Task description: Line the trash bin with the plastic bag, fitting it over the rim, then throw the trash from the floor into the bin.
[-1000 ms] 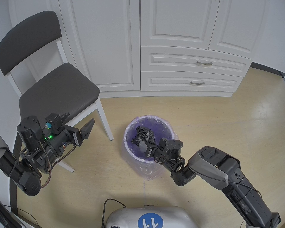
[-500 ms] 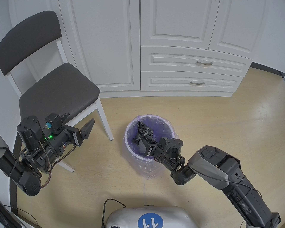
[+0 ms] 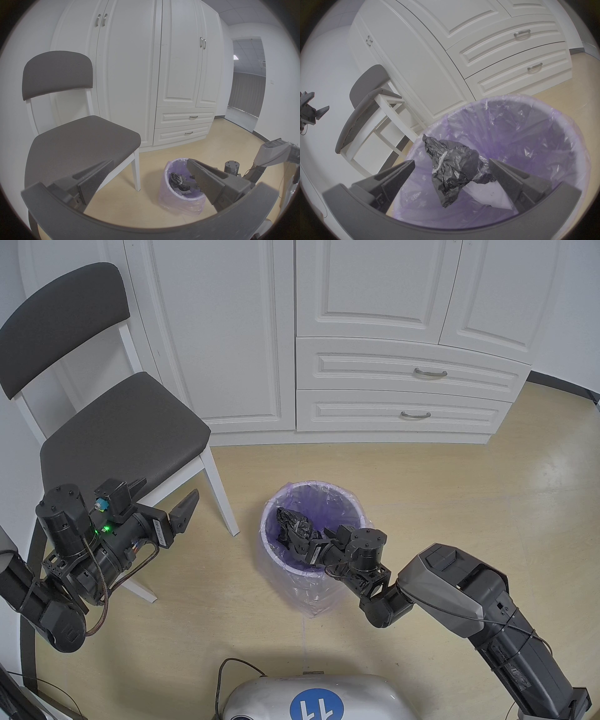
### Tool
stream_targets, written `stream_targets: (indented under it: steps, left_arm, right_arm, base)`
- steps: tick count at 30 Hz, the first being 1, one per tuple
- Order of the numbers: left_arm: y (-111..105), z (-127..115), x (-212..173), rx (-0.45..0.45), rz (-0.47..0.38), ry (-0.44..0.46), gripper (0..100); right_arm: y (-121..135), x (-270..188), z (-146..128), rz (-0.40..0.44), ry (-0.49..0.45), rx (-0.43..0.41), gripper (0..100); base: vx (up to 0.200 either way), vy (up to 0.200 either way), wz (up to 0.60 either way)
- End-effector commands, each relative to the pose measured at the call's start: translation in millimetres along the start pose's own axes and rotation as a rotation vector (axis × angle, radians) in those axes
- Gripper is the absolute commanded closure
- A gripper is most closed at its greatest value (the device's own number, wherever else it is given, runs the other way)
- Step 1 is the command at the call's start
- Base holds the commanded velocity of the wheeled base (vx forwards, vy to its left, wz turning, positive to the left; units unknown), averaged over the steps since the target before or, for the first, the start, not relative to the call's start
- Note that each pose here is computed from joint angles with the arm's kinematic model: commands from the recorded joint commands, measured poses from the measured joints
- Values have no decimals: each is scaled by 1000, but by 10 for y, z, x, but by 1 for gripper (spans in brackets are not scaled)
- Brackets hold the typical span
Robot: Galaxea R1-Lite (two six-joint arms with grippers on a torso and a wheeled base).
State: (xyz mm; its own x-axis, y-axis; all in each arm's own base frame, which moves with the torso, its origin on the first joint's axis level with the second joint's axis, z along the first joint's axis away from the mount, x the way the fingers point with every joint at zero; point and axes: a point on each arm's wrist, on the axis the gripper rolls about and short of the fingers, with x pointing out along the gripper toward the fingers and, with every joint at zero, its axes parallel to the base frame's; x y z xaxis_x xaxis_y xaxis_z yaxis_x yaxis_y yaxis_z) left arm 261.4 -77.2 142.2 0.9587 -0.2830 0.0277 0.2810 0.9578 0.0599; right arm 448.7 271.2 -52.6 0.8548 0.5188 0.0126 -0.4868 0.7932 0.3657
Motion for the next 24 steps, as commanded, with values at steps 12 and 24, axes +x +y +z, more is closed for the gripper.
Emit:
stream_targets:
  steps: [12,24]
  left_arm:
    - [2,25,-32,0,1,-8,0]
    - [-32,80,-63,-1,-12,-28,0]
  right_arm:
    - [199,-221,696,9,-29,-2,0]
    - [170,-512,1184,-30,-51,-2,0]
  base:
    - [0,0,0]
    - [0,0,0]
